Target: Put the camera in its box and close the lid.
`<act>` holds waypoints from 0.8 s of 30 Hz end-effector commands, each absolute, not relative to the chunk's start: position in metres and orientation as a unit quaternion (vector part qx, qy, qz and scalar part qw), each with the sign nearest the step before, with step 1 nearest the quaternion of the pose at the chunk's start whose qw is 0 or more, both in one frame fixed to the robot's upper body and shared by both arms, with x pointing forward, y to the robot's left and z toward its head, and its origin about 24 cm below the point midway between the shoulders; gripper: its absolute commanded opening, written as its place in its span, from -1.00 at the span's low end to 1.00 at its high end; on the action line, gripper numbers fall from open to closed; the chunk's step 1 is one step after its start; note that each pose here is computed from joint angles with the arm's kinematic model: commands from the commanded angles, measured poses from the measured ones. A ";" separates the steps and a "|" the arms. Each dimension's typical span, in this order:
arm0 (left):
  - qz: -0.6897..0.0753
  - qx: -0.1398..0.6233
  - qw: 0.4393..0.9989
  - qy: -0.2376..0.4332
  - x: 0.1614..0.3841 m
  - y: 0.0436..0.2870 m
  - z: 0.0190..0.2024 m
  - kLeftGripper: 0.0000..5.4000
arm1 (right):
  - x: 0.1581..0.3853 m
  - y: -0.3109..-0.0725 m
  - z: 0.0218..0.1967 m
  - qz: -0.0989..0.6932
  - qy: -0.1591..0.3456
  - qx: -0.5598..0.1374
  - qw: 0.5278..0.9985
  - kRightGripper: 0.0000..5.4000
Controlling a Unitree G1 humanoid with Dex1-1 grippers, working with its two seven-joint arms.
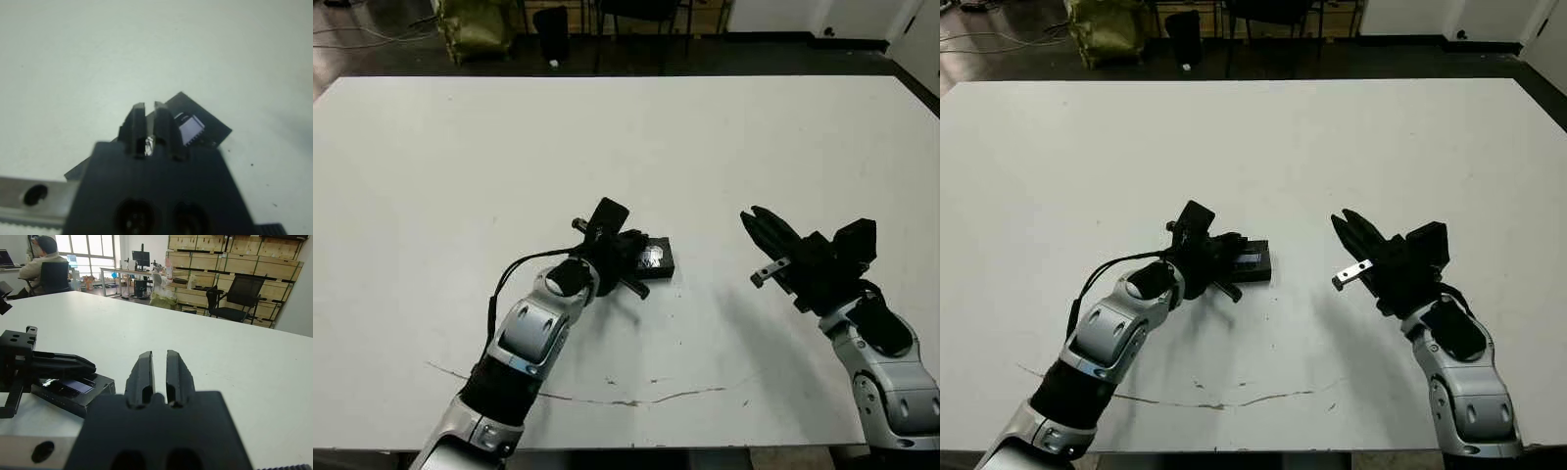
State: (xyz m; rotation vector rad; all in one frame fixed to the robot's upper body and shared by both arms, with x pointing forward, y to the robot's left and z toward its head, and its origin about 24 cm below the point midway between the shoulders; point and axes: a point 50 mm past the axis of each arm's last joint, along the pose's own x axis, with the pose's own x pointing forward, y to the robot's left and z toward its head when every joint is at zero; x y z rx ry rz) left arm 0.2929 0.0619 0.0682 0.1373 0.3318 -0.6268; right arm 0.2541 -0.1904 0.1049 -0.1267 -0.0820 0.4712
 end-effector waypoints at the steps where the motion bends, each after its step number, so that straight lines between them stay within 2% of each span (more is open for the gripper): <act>1: -0.273 0.046 0.929 0.246 0.271 0.090 0.033 -0.99 | 0.253 -0.194 0.099 0.232 -0.027 -0.060 0.970 -1.00; 5: -0.287 0.006 0.943 0.171 0.263 0.097 0.062 -0.99 | 0.253 -0.194 0.098 0.230 -0.032 -0.054 0.971 -1.00; 8: -0.290 0.005 0.952 0.099 0.260 0.108 0.087 -0.99 | 0.253 -0.195 0.099 0.227 -0.037 -0.054 0.972 -1.00; 14: -0.244 -0.032 0.969 0.011 0.257 0.142 0.124 -0.99 | 0.255 -0.198 0.101 0.223 -0.051 -0.049 0.972 -1.00; 20: -0.178 -0.085 0.979 -0.047 0.253 0.178 0.147 -0.99 | 0.257 -0.199 0.107 0.211 -0.065 -0.058 0.974 -1.00; 24: -0.126 -0.073 0.986 -0.082 0.255 0.196 0.147 -0.99 | 0.261 -0.198 0.111 0.206 -0.076 -0.056 0.974 -1.00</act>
